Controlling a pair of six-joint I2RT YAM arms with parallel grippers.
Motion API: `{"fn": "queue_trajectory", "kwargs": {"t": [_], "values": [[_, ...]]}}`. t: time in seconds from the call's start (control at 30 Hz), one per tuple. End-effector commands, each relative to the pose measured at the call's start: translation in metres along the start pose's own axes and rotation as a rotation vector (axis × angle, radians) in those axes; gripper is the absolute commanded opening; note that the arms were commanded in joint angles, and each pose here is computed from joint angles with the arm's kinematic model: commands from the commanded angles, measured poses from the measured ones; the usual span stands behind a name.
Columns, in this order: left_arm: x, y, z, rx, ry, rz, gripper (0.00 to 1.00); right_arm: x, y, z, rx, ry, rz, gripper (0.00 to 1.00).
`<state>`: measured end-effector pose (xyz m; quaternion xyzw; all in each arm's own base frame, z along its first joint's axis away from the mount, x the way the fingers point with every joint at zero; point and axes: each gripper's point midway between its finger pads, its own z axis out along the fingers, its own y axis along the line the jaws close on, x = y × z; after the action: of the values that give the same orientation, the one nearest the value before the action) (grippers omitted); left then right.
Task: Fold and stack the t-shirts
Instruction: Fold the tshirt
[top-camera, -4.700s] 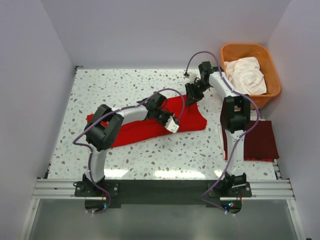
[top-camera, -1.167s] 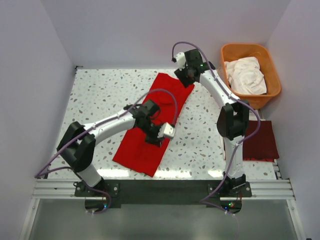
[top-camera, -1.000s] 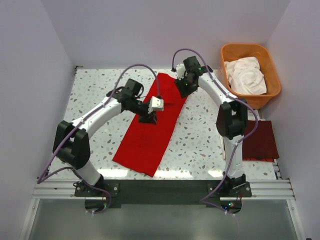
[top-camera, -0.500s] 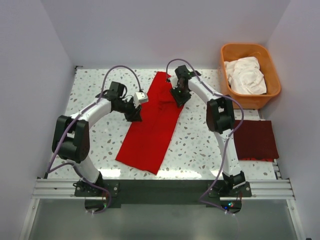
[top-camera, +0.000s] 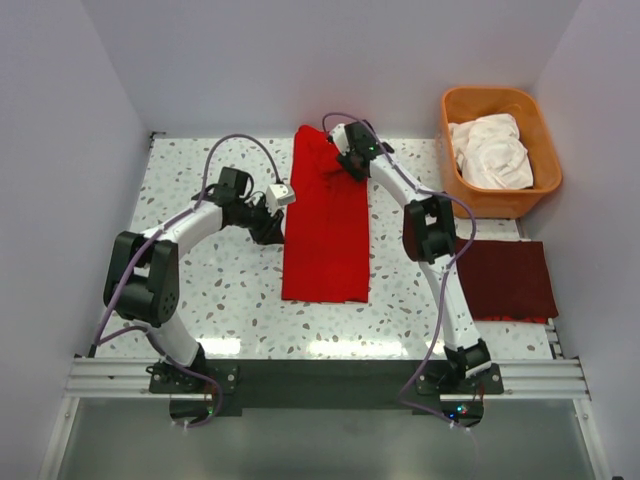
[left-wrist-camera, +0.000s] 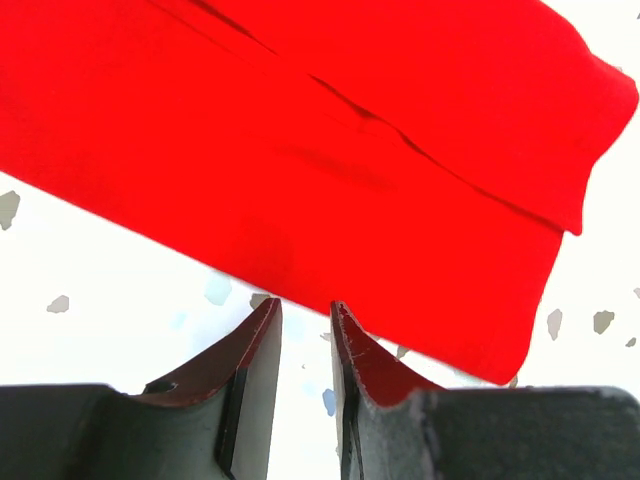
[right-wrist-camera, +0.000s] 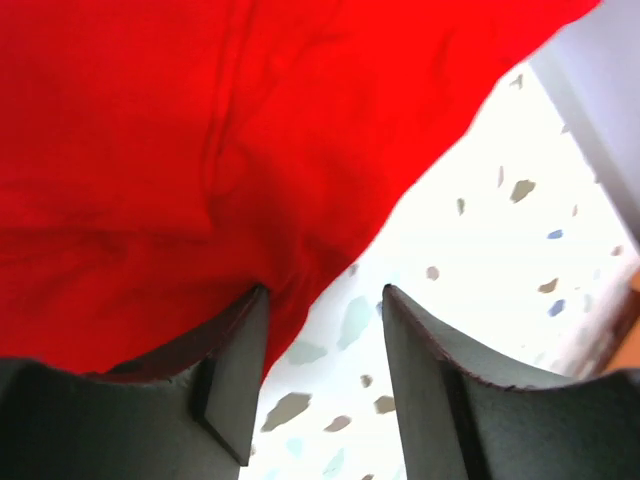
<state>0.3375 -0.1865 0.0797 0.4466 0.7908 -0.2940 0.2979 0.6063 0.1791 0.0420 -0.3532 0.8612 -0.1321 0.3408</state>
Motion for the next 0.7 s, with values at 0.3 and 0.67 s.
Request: {"fn": "queue_trajectory", "kwargs": {"t": [0.3, 0.67], "values": [[-0.003, -0.01, 0.004, 0.064, -0.032, 0.16, 0.32, -0.051, -0.01, -0.138, -0.157, -0.215, 0.028, 0.66], [0.033, -0.041, 0.041, 0.114, 0.063, 0.213, 0.29, 0.078, 0.131, -0.184, -0.686, 0.117, 0.113, 0.38]]}}
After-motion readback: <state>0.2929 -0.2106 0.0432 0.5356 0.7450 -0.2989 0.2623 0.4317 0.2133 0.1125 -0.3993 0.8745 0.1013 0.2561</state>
